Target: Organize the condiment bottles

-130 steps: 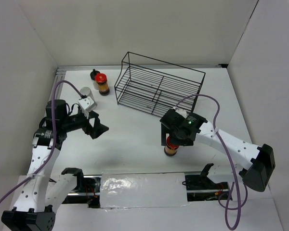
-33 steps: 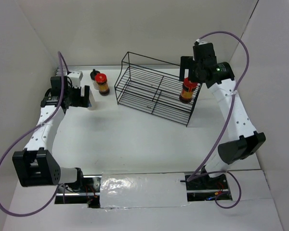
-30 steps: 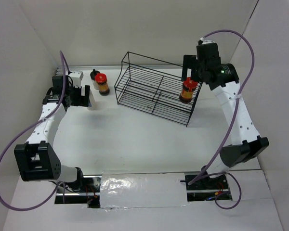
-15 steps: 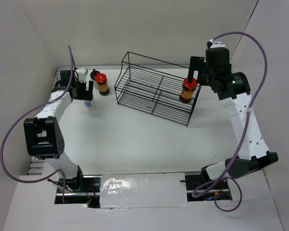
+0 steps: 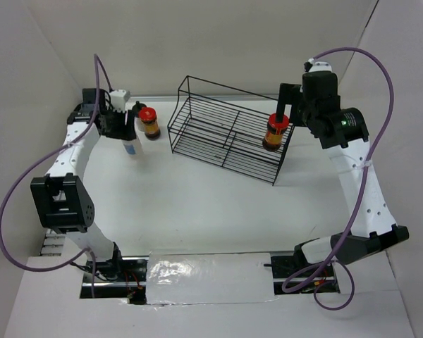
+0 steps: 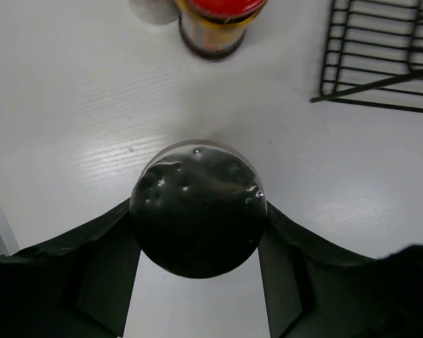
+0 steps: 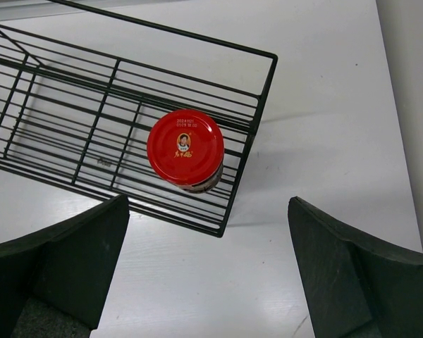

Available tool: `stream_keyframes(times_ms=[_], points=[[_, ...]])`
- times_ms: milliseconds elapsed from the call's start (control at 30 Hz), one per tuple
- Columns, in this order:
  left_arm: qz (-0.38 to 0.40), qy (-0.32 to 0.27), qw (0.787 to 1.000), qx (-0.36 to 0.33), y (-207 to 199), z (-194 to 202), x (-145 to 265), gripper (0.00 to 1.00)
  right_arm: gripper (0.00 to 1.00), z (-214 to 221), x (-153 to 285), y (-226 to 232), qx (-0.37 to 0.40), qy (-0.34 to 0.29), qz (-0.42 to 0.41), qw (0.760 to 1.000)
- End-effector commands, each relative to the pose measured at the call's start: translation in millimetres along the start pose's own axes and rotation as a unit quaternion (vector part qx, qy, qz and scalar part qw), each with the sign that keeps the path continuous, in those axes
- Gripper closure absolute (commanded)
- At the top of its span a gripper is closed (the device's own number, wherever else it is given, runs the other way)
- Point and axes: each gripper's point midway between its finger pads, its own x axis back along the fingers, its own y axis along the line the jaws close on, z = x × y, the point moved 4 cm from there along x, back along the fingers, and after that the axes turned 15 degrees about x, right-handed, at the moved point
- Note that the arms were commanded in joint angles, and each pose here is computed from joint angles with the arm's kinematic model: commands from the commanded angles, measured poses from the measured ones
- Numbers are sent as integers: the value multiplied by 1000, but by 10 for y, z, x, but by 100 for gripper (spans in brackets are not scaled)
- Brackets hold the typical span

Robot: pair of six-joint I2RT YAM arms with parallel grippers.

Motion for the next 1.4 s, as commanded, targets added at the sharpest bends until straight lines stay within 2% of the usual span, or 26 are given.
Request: stream_keyframes(times_ms=[0, 33, 133, 233, 367, 567, 667, 800, 1133, 1267, 1333, 1367], points=[[102, -90, 988, -70, -612, -538, 885, 100, 0, -46, 123, -22, -4, -23, 1, 1000], [114, -116, 983, -85, -730, -692, 1085, 100, 0, -30, 101, -5, -3, -21, -2, 1000], [158, -142, 971, -108, -1036, -831, 1446, 100, 0, 12, 89, 11, -6, -22, -5, 1000], [215, -157, 955, -131, -1446, -873, 1651, 100, 0, 75, 63, 35, -9, -18, -7, 1000], [250, -149, 947, -138, -1838, -891, 1502, 100, 0, 155, 56, 76, -10, -12, -16, 1000], [248, -139, 947, -152, -2201, -1017, 1142, 100, 0, 260, 94, 100, -16, -4, -21, 1000], [243, -153, 944, -165, -2340, -1102, 1062, 100, 0, 343, 109, 108, -22, 4, -21, 1000], [234, -175, 939, -182, -2428, -1181, 951, 100, 0, 483, 112, 138, -24, 20, -24, 999], [170, -114, 959, -194, -2277, -928, 235, 100, 0, 552, 176, 109, -30, 25, -15, 999], [159, -131, 957, -204, -2277, -949, 161, 100, 0, 520, 153, 131, -27, 25, -19, 999], [161, -130, 956, -207, -2271, -933, 144, 95, 0, 517, 149, 147, -26, 26, -21, 999], [163, -129, 955, -211, -2280, -923, 137, 84, 0, 522, 148, 148, -26, 26, -21, 999]])
